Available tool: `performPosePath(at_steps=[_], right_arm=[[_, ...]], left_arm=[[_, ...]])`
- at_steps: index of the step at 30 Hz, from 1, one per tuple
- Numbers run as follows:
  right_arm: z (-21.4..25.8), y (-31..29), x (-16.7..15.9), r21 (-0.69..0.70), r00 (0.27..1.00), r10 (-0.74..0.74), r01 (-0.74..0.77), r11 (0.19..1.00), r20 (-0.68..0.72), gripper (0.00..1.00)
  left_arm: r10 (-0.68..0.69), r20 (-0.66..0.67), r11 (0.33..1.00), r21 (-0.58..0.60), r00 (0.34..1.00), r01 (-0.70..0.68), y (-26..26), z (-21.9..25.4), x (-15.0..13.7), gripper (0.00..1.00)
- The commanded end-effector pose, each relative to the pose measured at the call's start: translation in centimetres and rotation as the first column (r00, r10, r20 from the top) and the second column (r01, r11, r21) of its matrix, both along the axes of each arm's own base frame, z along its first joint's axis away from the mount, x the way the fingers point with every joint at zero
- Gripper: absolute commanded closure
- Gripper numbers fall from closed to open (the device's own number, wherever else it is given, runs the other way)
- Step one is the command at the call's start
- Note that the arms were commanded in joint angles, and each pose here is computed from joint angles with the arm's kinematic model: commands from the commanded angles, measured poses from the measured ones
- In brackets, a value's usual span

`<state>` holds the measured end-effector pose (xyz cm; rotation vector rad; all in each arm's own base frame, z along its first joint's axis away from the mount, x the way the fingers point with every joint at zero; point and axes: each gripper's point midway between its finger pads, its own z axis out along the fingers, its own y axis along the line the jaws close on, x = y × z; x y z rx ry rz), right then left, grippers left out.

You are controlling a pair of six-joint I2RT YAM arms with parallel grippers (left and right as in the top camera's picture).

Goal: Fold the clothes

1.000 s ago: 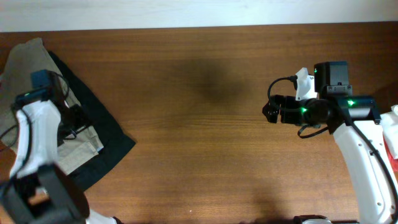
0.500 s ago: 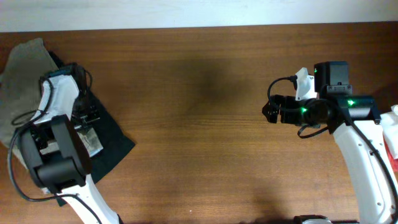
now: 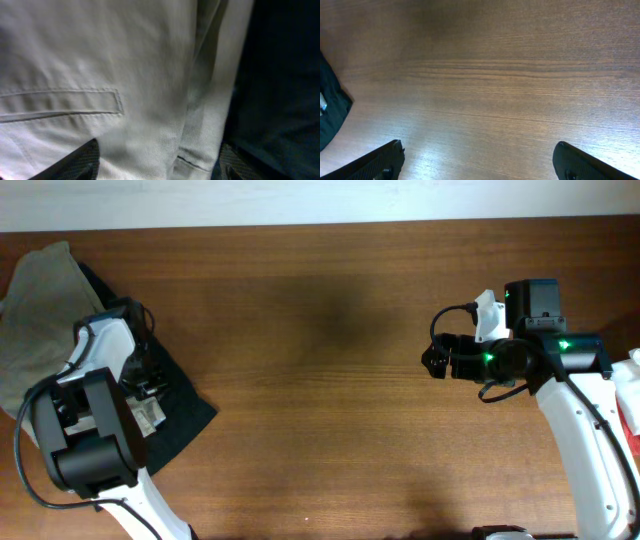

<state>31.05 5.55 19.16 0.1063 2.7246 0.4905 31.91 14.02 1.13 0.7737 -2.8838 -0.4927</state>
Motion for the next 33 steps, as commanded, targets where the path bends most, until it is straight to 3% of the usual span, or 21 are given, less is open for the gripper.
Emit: performPosePath(at_steps=[1, 2, 4, 5, 7, 8, 14, 15, 19, 23, 24, 26, 27, 30, 33], right_arm=[[0.6, 0.3, 0.2, 0.004, 1.000, 0.017, -0.017, 1.000, 0.015, 0.01], [0.6, 0.3, 0.2, 0.001, 1.000, 0.016, -0.016, 1.000, 0.016, 0.01], [0.6, 0.1, 0.2, -0.006, 1.000, 0.013, -0.013, 1.000, 0.015, 0.01], [0.6, 0.1, 0.2, -0.006, 1.000, 0.013, -0.013, 1.000, 0.015, 0.02], [0.6, 0.1, 0.2, -0.006, 1.000, 0.013, -0.013, 1.000, 0.014, 0.01], [0.5, 0.1, 0.2, -0.006, 1.000, 0.013, -0.013, 1.000, 0.013, 0.01], [0.1, -0.4, -0.4, -0.038, 1.000, 0.000, 0.000, 0.999, -0.014, 0.01], [0.1, -0.4, -0.3, -0.038, 1.000, 0.000, 0.000, 0.999, -0.014, 0.01], [0.1, -0.4, -0.3, -0.038, 1.000, 0.000, 0.000, 0.999, -0.014, 0.01], [0.2, -0.4, -0.3, -0.038, 1.000, 0.000, 0.000, 0.999, -0.010, 0.01], [0.2, -0.4, -0.3, -0.038, 1.000, -0.001, 0.000, 0.999, -0.011, 0.02], [0.1, -0.4, -0.3, -0.038, 1.000, 0.000, 0.000, 0.999, -0.011, 0.01], [0.2, -0.4, -0.3, -0.038, 1.000, 0.000, 0.000, 0.999, -0.010, 0.01], [0.2, -0.4, -0.2, -0.038, 1.000, -0.001, 0.000, 0.999, -0.006, 0.01], [0.2, -0.4, -0.2, -0.038, 1.000, -0.001, 0.000, 0.999, -0.006, 0.01]], left_arm=[[0.008, -0.015, 1.000, 0.015, 1.000, -0.007, 0.3, -0.2, -1.0, 0.57], [0.008, -0.013, 1.000, 0.018, 1.000, -0.008, 0.4, 0.0, -0.9, 0.76], [0.008, -0.018, 1.000, 0.019, 1.000, -0.007, 0.5, 0.5, -0.8, 0.95], [0.008, -0.014, 1.000, 0.021, 1.000, -0.007, 0.6, 1.1, -0.5, 0.98], [0.008, -0.001, 1.000, 0.026, 1.000, -0.008, 0.8, 2.1, 0.2, 0.98], [0.006, -0.006, 0.999, 0.039, 1.000, -0.006, 1.1, 2.8, 0.3, 0.88], [0.004, -0.034, 0.998, 0.066, 0.999, -0.002, 1.4, 2.5, -0.4, 0.92], [0.005, -0.035, 0.998, 0.065, 0.999, -0.003, 1.4, 2.4, -0.5, 0.79], [0.005, -0.037, 0.998, 0.064, 0.999, -0.003, 1.3, 1.4, -0.9, 0.59], [0.006, -0.046, 0.999, 0.054, 0.999, -0.003, 1.1, 0.6, -1.4, 0.55], [0.005, -0.051, 0.999, 0.053, 0.999, -0.003, 1.0, 0.5, -1.6, 0.56], [0.006, -0.062, 0.999, 0.049, 0.998, -0.003, 0.9, 0.2, -2.0, 0.92], [0.006, -0.065, 0.999, 0.049, 0.998, -0.002, 0.9, 0.4, -2.1, 1.00], [0.005, -0.055, 0.998, 0.056, 0.999, -0.002, 1.3, 4.9, -0.7, 1.00], [-0.008, 0.080, 0.991, 0.134, 0.997, -0.003, 2.8, 14.5, 2.3, 1.00]])
